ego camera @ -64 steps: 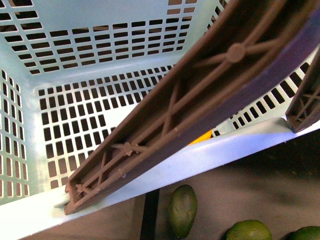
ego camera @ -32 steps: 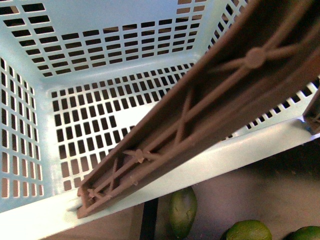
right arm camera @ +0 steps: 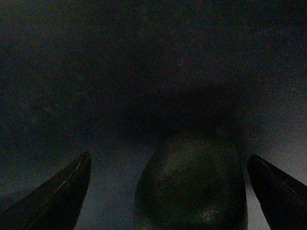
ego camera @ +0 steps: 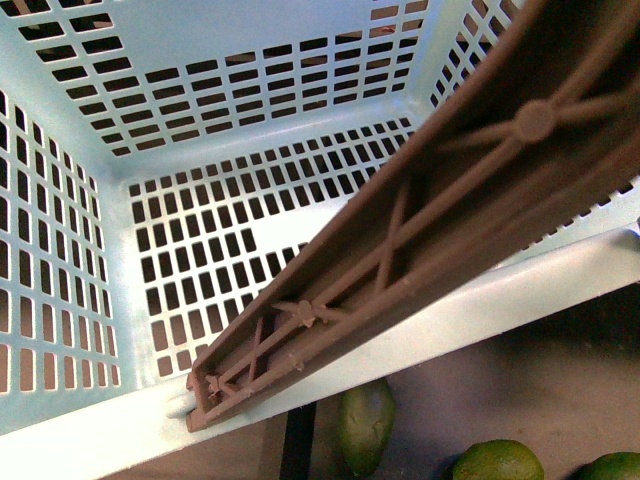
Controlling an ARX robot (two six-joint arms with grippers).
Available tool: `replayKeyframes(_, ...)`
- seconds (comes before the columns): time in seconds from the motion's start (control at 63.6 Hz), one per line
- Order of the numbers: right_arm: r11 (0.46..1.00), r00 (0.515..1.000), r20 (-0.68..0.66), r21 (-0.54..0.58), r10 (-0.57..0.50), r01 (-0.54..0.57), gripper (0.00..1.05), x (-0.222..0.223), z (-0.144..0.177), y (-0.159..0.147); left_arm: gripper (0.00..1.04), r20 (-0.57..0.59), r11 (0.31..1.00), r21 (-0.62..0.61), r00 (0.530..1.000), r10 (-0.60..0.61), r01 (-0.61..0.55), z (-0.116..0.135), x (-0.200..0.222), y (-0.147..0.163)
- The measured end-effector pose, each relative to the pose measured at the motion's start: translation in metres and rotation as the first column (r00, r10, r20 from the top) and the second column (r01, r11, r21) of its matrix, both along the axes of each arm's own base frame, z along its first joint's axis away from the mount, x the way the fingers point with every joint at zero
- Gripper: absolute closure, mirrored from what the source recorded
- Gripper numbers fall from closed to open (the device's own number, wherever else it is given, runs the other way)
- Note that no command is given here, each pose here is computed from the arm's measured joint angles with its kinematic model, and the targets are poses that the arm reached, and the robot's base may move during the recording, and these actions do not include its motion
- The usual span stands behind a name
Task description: Pick mango and avocado into basket
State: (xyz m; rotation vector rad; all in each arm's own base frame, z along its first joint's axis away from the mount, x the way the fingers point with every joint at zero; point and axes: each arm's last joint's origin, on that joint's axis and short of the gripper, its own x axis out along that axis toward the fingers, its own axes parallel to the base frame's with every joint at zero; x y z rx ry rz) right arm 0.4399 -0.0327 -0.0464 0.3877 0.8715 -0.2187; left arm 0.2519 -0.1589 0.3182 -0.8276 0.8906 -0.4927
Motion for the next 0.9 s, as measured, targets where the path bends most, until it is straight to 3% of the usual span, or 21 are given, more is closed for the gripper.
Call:
replayKeyframes(0.236, 1.000, 0.999, -0.031, -0.001, 0.009, -0.009, 0.11, 0.004, -0.009, 0.007, 0.96, 0.002, 1.000, 0.002, 1.000, 0.004, -0.004, 0.000, 0.000, 0.000)
replayKeyframes(0.409, 1.000, 0.999, -0.051, -0.005, 0.012, -0.012, 0.43, 0.003, -0.013, 0.010, 0.96, 0.002, 1.000, 0.003, 1.000, 0.004, -0.004, 0.000, 0.000, 0.000)
replayKeyframes(0.456, 1.000, 0.999, -0.047, -0.004, 0.010, -0.011, 0.47, 0.002, -0.014, 0.009, 0.96, 0.001, 1.000, 0.002, 1.000, 0.003, -0.003, 0.000, 0.000, 0.000)
replayKeyframes(0.708, 1.000, 1.000, -0.012, 0.021, 0.019, -0.019, 0.49, -0.018, 0.000, 0.002, 0.96, 0.001, 1.000, 0.001, 1.000, 0.003, -0.003, 0.000, 0.000, 0.000)
replayKeyframes(0.896, 0.999, 0.989, 0.136, 0.011, 0.049, -0.051, 0.49, -0.046, 0.058, -0.016, 0.96, 0.001, 1.000, 0.002, 1.000, 0.004, -0.004, 0.000, 0.000, 0.000)
